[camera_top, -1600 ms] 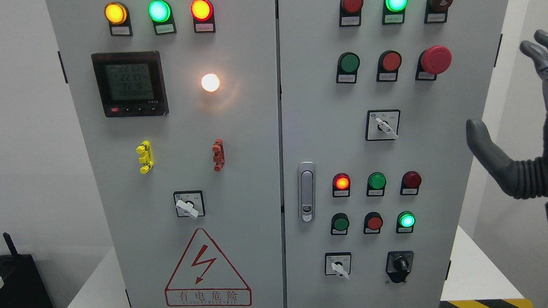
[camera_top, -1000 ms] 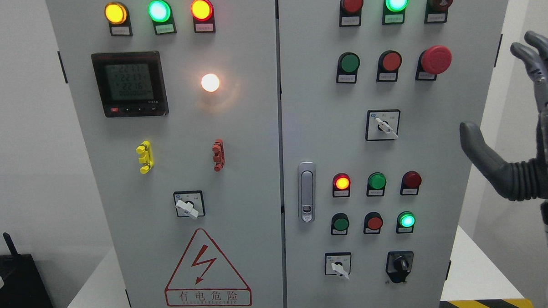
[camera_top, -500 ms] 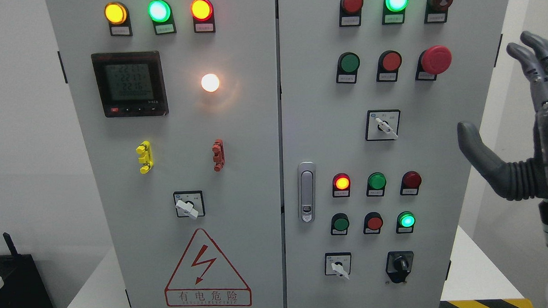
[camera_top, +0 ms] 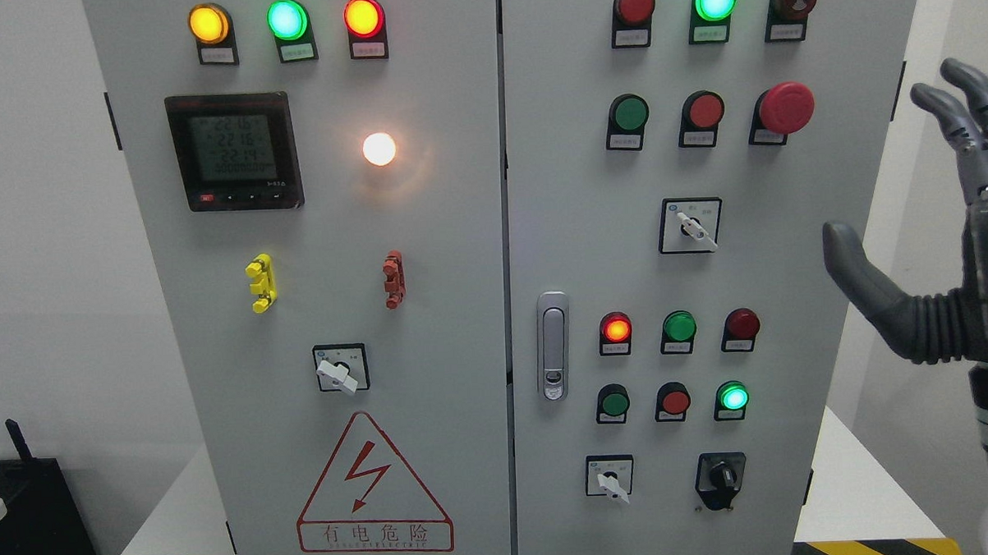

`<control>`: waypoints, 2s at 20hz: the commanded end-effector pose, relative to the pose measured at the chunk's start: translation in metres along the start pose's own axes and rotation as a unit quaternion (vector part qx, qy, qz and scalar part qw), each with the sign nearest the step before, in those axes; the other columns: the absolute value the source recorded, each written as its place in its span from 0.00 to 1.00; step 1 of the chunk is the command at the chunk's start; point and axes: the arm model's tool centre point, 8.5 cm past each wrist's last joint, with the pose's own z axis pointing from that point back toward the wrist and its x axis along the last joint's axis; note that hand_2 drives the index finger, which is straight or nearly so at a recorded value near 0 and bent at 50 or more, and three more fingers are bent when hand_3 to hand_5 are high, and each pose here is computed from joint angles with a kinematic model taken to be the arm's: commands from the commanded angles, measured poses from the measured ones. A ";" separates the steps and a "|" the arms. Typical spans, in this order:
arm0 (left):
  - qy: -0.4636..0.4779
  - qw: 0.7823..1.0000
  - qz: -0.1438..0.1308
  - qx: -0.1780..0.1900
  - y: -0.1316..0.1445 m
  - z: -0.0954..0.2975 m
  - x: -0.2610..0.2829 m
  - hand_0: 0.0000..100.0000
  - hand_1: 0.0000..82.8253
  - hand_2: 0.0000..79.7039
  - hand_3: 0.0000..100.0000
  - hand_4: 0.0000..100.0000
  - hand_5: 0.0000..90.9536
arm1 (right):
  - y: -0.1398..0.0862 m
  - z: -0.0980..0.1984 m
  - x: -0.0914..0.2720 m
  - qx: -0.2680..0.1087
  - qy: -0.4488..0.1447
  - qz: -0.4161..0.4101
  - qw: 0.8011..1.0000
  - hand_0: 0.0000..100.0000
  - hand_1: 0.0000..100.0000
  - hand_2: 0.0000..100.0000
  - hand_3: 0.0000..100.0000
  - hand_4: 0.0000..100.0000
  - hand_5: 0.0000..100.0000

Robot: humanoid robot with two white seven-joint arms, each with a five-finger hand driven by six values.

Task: Rotate and turn off gray switch

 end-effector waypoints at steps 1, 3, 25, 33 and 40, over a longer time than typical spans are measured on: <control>0.006 1.000 -0.001 0.000 0.000 0.001 -0.005 0.12 0.47 0.00 0.00 0.00 0.00 | 0.017 0.008 0.010 0.001 0.012 -0.032 0.999 0.33 0.38 0.18 0.59 0.66 0.89; 0.006 1.000 -0.001 0.000 0.000 0.001 -0.005 0.12 0.47 0.00 0.00 0.00 0.00 | 0.021 0.009 0.015 -0.005 0.014 -0.042 0.999 0.34 0.38 0.23 0.69 0.78 1.00; 0.007 1.000 -0.001 0.001 0.000 0.001 -0.005 0.12 0.47 0.00 0.00 0.00 0.00 | 0.091 0.017 0.047 0.054 0.146 -0.111 0.982 0.06 0.29 0.45 0.82 0.83 0.99; 0.006 1.000 -0.001 0.000 0.000 0.001 -0.005 0.12 0.47 0.00 0.00 0.00 0.00 | 0.099 0.002 0.038 0.060 0.171 -0.101 0.978 0.04 0.30 0.48 0.83 0.83 1.00; 0.006 1.000 -0.001 0.000 0.000 0.001 -0.005 0.12 0.47 0.00 0.00 0.00 0.00 | 0.097 -0.008 0.033 0.057 0.195 -0.094 0.975 0.02 0.38 0.49 0.84 0.83 1.00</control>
